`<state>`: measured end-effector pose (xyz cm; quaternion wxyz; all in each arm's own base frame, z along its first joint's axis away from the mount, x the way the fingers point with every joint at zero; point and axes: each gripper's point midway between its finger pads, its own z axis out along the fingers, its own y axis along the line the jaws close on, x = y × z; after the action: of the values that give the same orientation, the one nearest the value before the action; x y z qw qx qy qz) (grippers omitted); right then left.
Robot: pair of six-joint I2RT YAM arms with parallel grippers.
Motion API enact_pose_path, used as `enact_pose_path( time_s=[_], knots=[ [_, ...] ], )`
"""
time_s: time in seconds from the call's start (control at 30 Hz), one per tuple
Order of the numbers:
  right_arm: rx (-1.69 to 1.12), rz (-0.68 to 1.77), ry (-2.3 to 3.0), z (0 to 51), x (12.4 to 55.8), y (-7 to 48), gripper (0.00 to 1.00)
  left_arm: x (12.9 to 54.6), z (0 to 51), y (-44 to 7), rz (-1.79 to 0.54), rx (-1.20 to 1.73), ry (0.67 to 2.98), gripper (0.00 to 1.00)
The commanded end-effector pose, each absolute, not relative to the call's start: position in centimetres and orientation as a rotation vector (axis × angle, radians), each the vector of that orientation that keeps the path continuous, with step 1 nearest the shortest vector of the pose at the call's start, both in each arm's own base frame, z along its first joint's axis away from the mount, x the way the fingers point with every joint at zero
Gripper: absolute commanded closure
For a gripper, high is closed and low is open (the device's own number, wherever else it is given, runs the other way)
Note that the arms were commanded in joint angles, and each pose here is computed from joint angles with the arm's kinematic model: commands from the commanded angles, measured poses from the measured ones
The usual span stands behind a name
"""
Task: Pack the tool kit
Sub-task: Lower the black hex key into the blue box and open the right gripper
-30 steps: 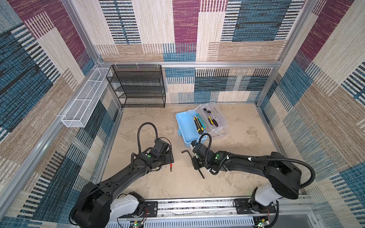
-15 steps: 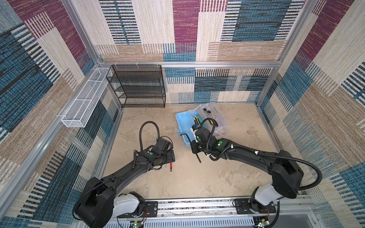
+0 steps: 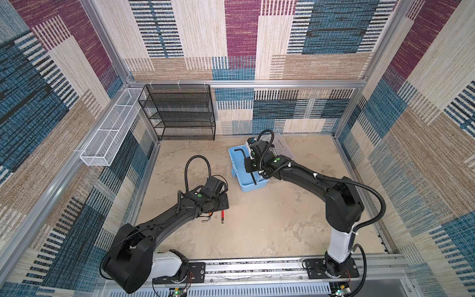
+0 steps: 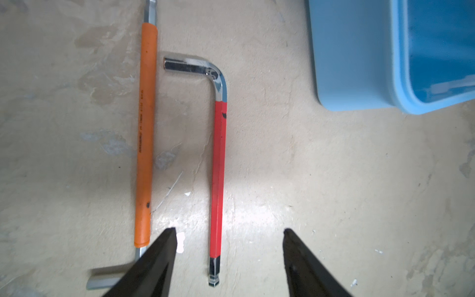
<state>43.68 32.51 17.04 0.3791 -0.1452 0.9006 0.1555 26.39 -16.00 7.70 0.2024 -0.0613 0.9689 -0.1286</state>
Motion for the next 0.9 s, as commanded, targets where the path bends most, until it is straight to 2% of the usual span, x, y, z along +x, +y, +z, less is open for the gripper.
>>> enact_pose_path(
  time_s=[0.0, 0.33, 0.77, 0.87],
  knots=[
    [-0.402, 0.359, 2.313, 16.4, 45.3, 32.8, 0.98, 26.4, 7.6, -16.2, -0.353, -0.132, 2.72, 0.32],
    [-0.369, 0.259, 2.361, 13.3, 49.1, 33.2, 0.97, 26.8, 6.9, -16.9, -0.336, -0.105, 2.759, 0.36],
    [-0.351, 0.18, 2.44, 8.9, 49.2, 32.4, 0.96, 27.3, 6.1, -17.8, -0.308, -0.07, 2.803, 0.42],
    [-0.349, 0.179, 2.451, 8.5, 49.0, 32.4, 0.92, 27.3, 6.0, -17.8, -0.302, -0.065, 2.805, 0.43]
  ],
)
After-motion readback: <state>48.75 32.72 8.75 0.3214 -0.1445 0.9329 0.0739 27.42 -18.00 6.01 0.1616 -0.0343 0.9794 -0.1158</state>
